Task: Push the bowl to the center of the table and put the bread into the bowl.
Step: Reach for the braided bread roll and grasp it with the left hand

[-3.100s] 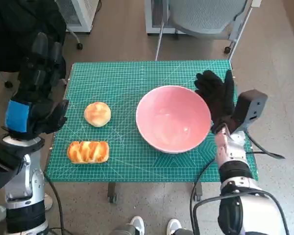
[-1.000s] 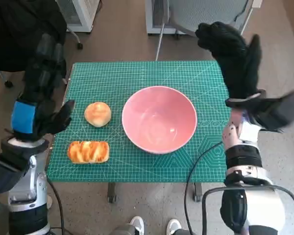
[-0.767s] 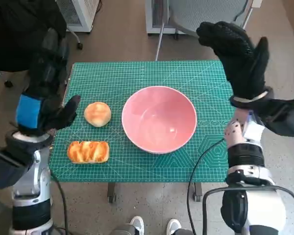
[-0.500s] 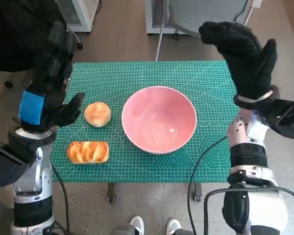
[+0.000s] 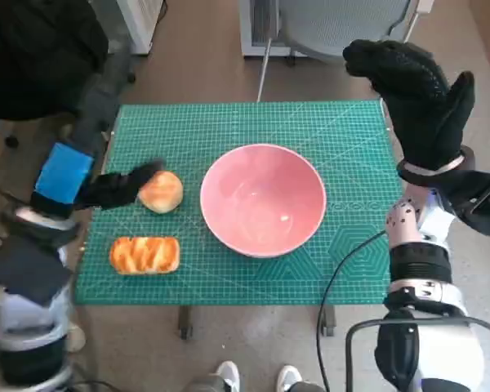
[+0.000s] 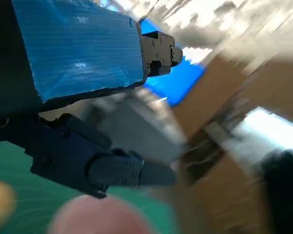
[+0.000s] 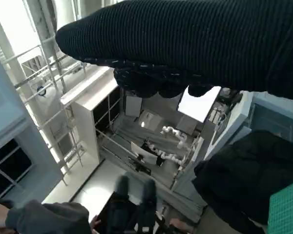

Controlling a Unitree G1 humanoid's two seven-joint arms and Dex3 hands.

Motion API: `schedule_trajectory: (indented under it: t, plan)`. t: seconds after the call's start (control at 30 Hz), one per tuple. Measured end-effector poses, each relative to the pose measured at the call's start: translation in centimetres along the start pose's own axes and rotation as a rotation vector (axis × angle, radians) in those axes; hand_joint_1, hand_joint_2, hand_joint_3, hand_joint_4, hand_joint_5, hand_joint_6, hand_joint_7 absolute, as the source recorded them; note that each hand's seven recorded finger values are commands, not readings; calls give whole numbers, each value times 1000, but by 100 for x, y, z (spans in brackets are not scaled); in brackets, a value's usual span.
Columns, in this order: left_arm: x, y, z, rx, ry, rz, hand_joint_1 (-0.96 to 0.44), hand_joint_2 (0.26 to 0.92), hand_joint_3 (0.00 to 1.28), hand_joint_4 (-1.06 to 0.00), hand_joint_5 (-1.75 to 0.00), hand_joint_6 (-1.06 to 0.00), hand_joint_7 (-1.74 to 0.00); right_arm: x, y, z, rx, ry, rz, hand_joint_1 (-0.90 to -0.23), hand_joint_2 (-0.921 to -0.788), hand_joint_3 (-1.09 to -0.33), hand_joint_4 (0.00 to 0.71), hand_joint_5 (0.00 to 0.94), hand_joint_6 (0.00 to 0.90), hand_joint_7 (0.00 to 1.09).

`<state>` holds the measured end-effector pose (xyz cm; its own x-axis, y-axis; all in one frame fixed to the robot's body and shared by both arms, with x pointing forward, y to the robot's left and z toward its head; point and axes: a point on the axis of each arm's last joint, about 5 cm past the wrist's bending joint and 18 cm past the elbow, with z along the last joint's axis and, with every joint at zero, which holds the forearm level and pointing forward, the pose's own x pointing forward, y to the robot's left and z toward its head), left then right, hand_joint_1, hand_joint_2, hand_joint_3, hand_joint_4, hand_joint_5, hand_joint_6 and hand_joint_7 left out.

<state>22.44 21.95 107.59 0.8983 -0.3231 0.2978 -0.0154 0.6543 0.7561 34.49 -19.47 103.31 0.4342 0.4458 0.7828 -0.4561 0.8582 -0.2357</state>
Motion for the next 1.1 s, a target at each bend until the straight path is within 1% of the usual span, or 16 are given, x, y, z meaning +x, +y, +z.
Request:
schedule_trajectory:
  t: [0.07,0.13,0.33,0.4,0.5,0.7,0.87,1.1]
  plan:
    - [-29,34,48,65,66,-41,26,665,40,1,1,-155,-87,3,-2,4,-2,-3,0,-744,-921,-811,209,3,267,1]
    - [-70,58,111,129,130,-83,30,665,36,-2,0,-175,-73,8,-4,9,-4,-6,1,-746,-921,-810,210,3,268,1]
    - [-191,76,313,259,263,-186,-45,662,24,-10,-2,-198,-40,10,-11,17,-2,-18,-3,-748,-921,-807,210,2,270,2]
    - [-228,72,376,286,302,-213,-70,662,21,-10,-2,-201,-34,6,-14,16,5,-21,-4,-748,-921,-806,210,2,271,2]
    - [-253,60,423,300,339,-230,-94,663,19,-9,-1,-201,-27,2,-17,14,10,-24,-9,-744,-921,-807,211,2,272,3]
    - [-271,6,454,302,372,-247,-128,665,13,-23,-6,-215,-24,-8,-10,-1,19,-14,-10,-731,-921,-810,212,2,273,3]
    - [-278,-27,463,305,384,-257,-133,666,11,-27,-6,-224,-22,-12,-8,-6,21,-11,-11,-730,-921,-811,211,1,273,3]
    - [-301,-71,476,323,383,-254,-128,666,8,-62,-16,-257,-28,-13,-8,-10,26,-7,-11,-730,-921,-809,211,1,272,2]
